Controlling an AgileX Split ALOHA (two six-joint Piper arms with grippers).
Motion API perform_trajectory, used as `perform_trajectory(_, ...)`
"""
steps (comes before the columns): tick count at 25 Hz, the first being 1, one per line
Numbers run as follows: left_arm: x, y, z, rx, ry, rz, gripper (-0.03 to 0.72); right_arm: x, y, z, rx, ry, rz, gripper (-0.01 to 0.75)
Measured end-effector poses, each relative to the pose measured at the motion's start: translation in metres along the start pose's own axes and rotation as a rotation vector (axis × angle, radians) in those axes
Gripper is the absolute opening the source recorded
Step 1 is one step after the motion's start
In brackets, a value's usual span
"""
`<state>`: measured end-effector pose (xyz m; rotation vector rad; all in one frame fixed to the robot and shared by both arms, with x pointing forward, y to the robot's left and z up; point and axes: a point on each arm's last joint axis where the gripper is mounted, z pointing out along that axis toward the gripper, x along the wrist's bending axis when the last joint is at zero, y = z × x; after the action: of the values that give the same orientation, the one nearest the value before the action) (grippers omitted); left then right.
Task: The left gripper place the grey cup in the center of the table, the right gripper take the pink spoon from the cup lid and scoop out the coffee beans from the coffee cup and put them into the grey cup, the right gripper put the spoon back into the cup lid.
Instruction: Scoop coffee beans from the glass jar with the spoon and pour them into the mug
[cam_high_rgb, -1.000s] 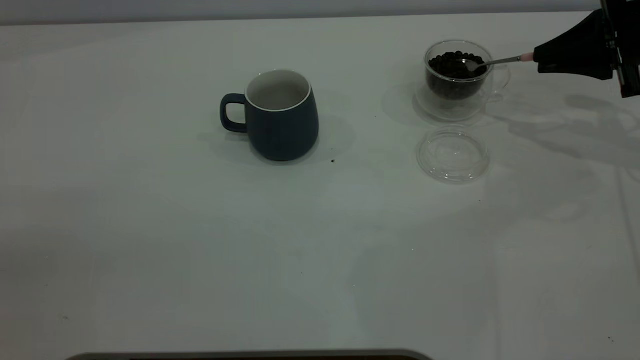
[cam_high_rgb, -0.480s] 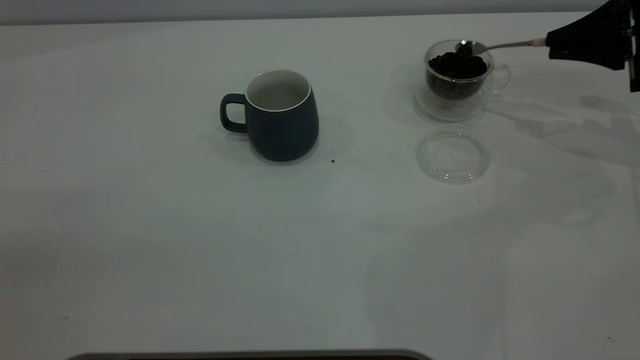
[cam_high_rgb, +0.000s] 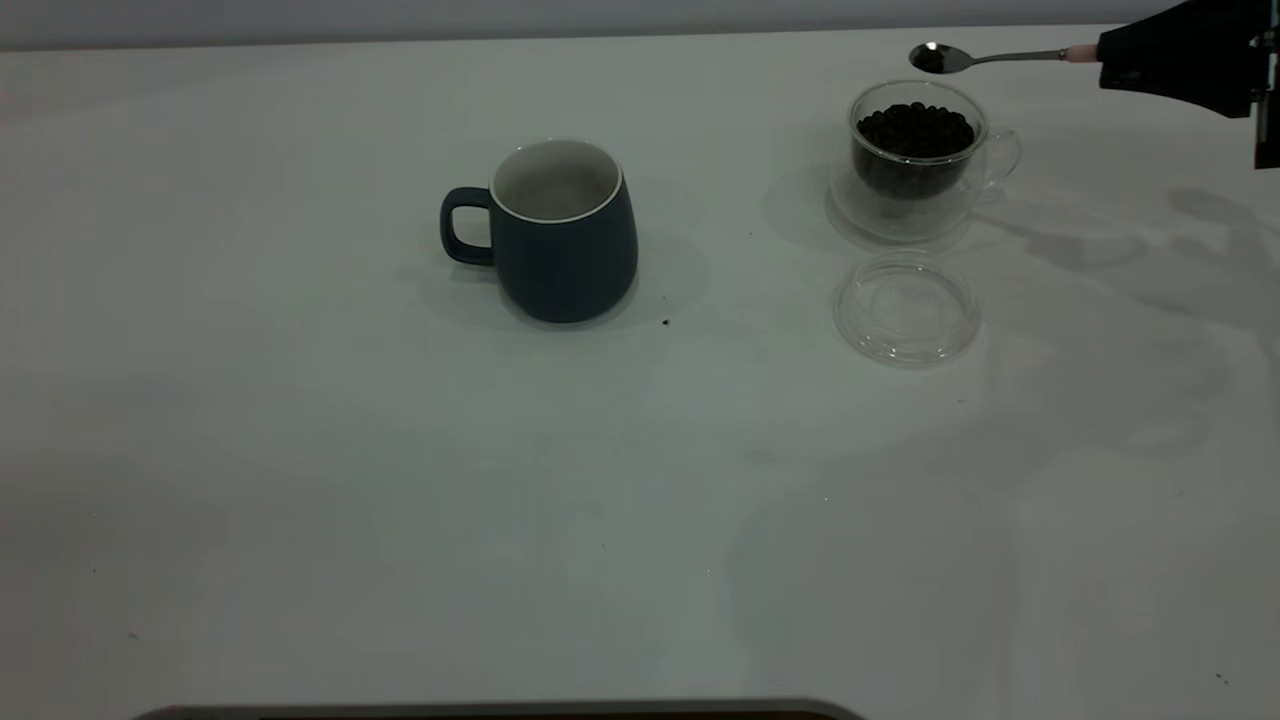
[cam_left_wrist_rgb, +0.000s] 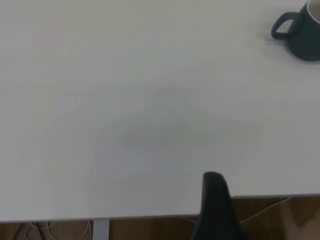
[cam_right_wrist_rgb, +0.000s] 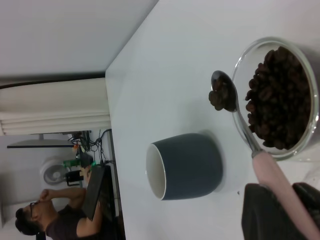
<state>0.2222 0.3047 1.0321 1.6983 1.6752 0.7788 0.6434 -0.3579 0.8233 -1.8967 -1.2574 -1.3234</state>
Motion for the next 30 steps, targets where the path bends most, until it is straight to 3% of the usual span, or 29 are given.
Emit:
perform_trajectory(23, 0.0, 0.0, 0.0, 0.0, 0.0, 0.003, 0.569, 0.068, -0.071, 0.126, 0.271, 0.083, -0.078, 0.1)
perform_trajectory(30, 0.0, 0.0, 0.0, 0.0, 0.0, 0.003, 0.569, 0.078, -0.092, 0.156, 0.266, 0.022, -0.144, 0.1)
